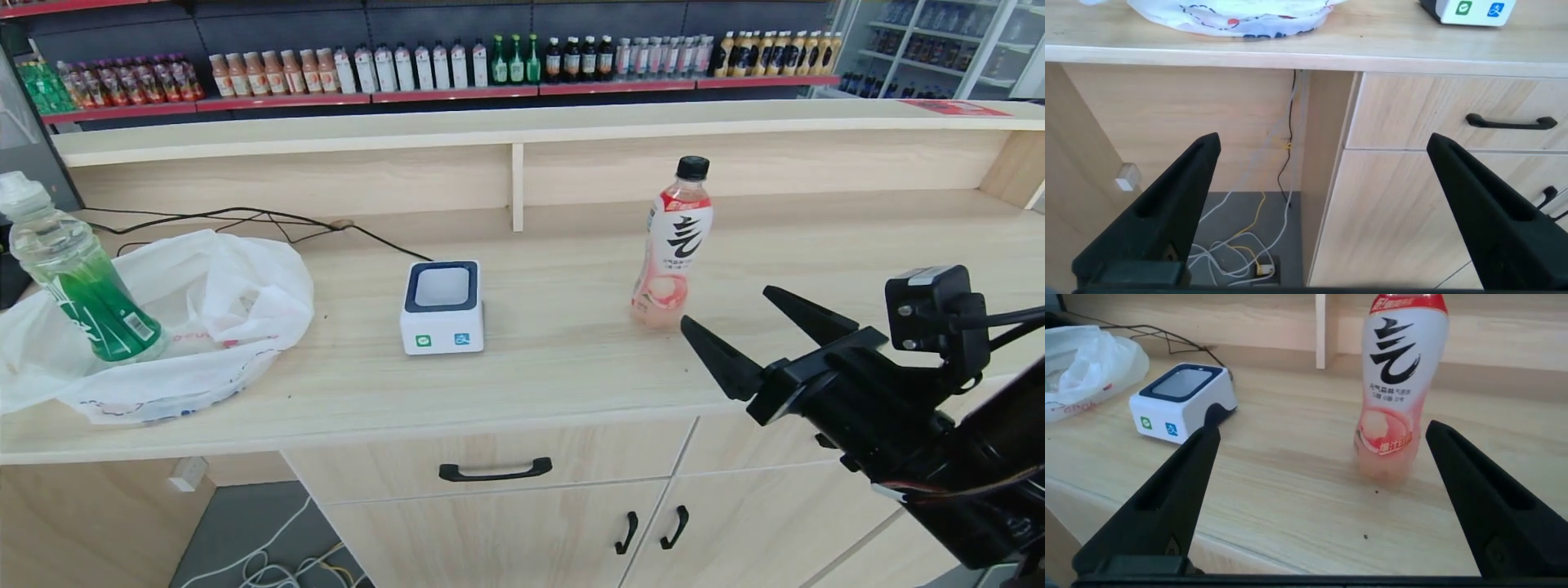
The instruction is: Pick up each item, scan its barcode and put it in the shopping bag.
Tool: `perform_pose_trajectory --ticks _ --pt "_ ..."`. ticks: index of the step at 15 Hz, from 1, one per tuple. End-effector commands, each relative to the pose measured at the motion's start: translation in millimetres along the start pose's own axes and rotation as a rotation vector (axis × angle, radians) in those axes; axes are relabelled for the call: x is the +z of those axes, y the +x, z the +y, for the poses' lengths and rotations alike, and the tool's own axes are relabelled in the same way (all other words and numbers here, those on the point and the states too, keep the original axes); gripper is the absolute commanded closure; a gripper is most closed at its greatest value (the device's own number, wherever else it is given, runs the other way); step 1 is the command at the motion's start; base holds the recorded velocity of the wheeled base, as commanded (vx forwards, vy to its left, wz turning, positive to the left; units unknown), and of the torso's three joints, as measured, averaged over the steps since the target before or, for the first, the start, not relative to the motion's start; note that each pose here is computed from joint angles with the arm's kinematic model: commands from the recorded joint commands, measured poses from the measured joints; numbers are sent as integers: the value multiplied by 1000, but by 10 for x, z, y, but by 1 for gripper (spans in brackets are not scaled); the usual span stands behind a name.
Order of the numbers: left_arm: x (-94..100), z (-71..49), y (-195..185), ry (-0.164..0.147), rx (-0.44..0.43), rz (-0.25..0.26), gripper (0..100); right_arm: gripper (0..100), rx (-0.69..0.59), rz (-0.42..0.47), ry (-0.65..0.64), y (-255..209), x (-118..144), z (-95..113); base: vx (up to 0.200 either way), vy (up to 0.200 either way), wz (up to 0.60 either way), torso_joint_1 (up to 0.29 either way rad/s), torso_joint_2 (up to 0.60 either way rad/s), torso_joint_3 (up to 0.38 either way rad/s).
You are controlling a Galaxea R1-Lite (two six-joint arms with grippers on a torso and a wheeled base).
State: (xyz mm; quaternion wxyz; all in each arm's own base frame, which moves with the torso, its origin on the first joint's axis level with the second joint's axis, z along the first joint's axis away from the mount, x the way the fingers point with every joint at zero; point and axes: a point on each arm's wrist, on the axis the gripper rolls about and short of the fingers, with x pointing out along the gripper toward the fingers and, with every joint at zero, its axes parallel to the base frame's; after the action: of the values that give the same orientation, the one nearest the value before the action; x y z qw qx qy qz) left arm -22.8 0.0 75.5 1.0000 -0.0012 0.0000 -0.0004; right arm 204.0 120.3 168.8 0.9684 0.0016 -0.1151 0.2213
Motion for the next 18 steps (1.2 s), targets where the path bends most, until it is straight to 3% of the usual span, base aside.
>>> perform_pose_trajectory --ticks 1,6,13,18 --pt "-1 0 0 -1 -1 0 0 0 -11 17 -5 44 -55 -27 0 0 0 0 0 0" --pt "-1 0 0 -1 1 0 0 0 -83 -7 -17 303 -95 -200 0 0 0 0 0 0" --pt "-1 0 0 2 -1 0 0 0 -98 51 -13 349 -268 -239 0 0 0 0 0 0" --pt "-1 0 0 2 1 0 0 0 -130 6 -13 590 -279 -339 0 0 0 0 0 0"
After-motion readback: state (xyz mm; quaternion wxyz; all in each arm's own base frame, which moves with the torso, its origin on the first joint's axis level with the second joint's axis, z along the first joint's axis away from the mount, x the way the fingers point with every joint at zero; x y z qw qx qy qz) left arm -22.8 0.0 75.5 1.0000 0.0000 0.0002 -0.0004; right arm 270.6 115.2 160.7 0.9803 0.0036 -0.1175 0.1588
